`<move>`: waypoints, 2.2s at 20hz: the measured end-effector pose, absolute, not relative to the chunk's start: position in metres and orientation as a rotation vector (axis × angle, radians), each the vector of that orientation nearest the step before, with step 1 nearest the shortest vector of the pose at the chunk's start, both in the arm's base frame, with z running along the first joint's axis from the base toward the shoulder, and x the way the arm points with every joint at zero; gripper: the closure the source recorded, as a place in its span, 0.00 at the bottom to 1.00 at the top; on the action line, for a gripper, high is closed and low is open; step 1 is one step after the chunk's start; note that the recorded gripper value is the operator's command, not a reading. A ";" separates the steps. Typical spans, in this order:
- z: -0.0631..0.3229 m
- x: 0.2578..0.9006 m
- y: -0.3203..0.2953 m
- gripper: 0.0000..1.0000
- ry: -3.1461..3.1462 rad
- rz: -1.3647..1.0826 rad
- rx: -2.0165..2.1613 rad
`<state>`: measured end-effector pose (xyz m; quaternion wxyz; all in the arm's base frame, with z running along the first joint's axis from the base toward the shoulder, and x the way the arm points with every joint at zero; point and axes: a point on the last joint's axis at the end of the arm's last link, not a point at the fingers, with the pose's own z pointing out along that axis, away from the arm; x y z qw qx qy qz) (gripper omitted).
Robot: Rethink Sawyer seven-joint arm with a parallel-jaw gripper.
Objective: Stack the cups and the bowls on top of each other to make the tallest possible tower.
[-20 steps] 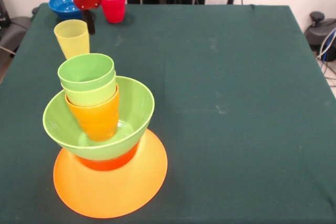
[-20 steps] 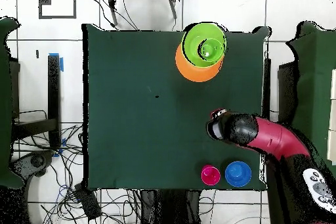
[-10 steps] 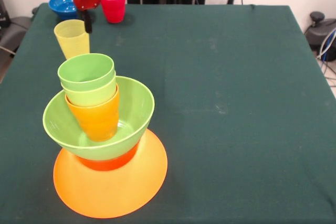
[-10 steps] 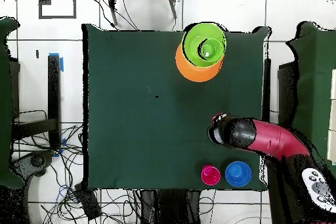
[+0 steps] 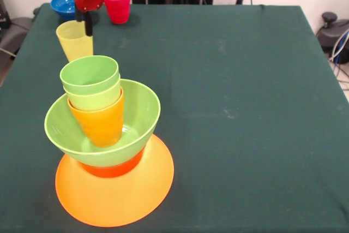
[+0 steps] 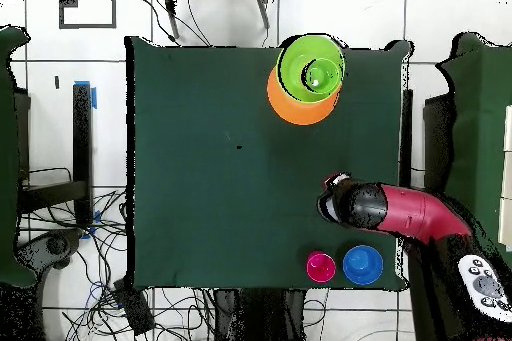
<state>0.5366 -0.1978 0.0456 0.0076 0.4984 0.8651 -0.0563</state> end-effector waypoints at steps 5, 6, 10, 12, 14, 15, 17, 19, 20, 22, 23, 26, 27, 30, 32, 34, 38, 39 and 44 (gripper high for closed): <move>0.034 0.537 -0.199 0.00 2.697 -0.132 1.549; 0.032 0.537 -0.199 0.00 2.695 -0.125 1.547; 0.021 0.538 -0.199 0.00 2.691 -0.082 1.538; 0.015 0.536 -0.197 0.00 2.701 -0.068 1.527; 0.012 0.535 -0.196 0.00 2.709 -0.067 1.520; 0.011 0.534 -0.195 0.00 2.713 -0.068 1.517; 0.010 0.533 -0.195 0.00 2.717 -0.071 1.509; 0.010 0.533 -0.195 0.00 2.720 -0.074 1.502; 0.010 0.532 -0.196 0.00 2.722 -0.077 1.497; 0.009 0.529 -0.198 0.00 2.727 -0.085 1.486; 0.009 0.528 -0.200 0.00 2.728 -0.088 1.483; 0.008 0.525 -0.204 0.00 2.726 -0.092 1.486; 0.008 0.525 -0.207 0.00 2.724 -0.093 1.488; 0.008 0.522 -0.213 1.00 2.717 -0.094 1.499; 0.008 0.521 -0.215 1.00 2.715 -0.095 1.501; 0.008 0.520 -0.219 1.00 2.709 -0.088 1.507; 0.008 0.522 -0.220 1.00 2.706 -0.074 1.510; 0.009 0.523 -0.220 1.00 2.705 -0.072 1.508; 0.016 0.531 -0.216 1.00 2.700 -0.057 1.488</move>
